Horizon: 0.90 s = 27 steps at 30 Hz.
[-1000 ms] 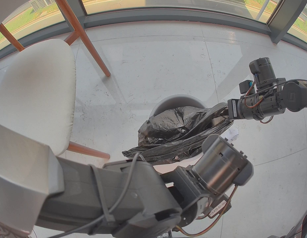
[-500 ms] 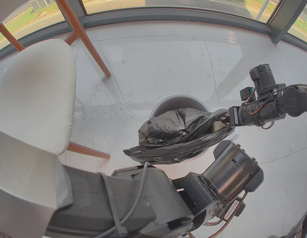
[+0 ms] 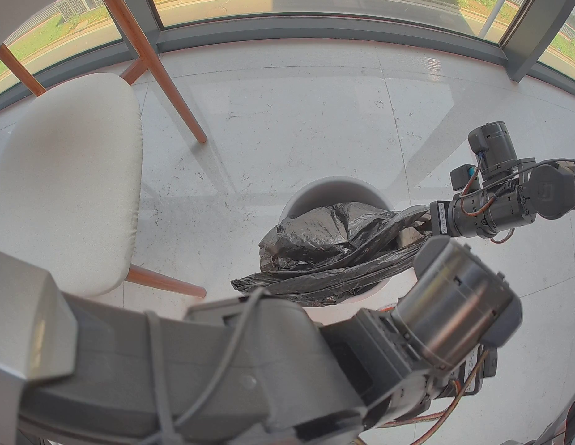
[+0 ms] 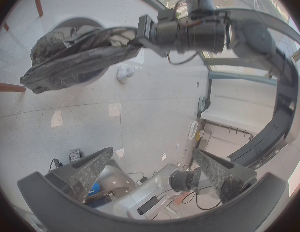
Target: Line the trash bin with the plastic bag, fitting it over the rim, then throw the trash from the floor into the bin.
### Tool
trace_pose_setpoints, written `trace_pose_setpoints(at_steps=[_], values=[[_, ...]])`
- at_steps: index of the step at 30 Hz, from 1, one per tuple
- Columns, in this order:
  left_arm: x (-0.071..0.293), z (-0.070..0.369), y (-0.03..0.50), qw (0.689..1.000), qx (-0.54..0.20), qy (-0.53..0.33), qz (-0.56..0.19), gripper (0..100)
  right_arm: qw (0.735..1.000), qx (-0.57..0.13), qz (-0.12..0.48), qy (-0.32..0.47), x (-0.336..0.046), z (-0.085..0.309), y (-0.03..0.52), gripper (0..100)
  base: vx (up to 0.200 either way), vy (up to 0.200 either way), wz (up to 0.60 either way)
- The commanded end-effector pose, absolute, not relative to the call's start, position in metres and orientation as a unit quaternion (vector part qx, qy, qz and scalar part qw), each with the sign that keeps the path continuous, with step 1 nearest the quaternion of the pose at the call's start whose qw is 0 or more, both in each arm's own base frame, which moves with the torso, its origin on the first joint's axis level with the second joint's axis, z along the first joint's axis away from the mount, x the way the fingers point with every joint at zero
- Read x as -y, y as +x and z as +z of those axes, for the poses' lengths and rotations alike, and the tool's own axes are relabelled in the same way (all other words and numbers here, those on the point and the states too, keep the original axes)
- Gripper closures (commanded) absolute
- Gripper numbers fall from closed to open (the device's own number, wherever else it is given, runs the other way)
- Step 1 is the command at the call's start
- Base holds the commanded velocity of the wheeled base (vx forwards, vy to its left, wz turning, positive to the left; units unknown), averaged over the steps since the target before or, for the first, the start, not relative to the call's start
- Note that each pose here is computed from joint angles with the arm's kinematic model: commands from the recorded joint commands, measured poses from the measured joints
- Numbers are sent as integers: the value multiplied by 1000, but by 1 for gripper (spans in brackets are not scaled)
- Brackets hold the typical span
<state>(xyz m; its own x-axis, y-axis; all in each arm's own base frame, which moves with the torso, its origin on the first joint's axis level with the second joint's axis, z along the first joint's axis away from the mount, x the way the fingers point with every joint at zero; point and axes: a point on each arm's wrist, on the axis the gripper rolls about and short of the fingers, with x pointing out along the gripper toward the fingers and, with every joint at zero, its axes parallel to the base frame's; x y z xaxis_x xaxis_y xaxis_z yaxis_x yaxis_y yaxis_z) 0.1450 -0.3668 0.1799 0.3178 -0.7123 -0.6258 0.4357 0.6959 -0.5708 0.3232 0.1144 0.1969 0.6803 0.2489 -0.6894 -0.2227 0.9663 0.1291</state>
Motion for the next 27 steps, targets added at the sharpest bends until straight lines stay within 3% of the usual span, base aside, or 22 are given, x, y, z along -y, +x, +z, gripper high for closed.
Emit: trace_pose_setpoints(at_steps=[1,8,12,27], values=[[339,215,180,818,-416,-197,-345,0,916,-381,124,19,-110,196,321,100,0,0,0],[300,202,229,870,-346,-44,-349,0,915,-383,125,18,-110,196,318,100,0,0,0],[288,197,255,892,-262,26,-366,0,919,-372,129,20,-111,197,320,100,0,0,0],[298,163,299,910,-243,21,-336,0,923,-362,133,16,-110,198,317,100,0,0,0]])
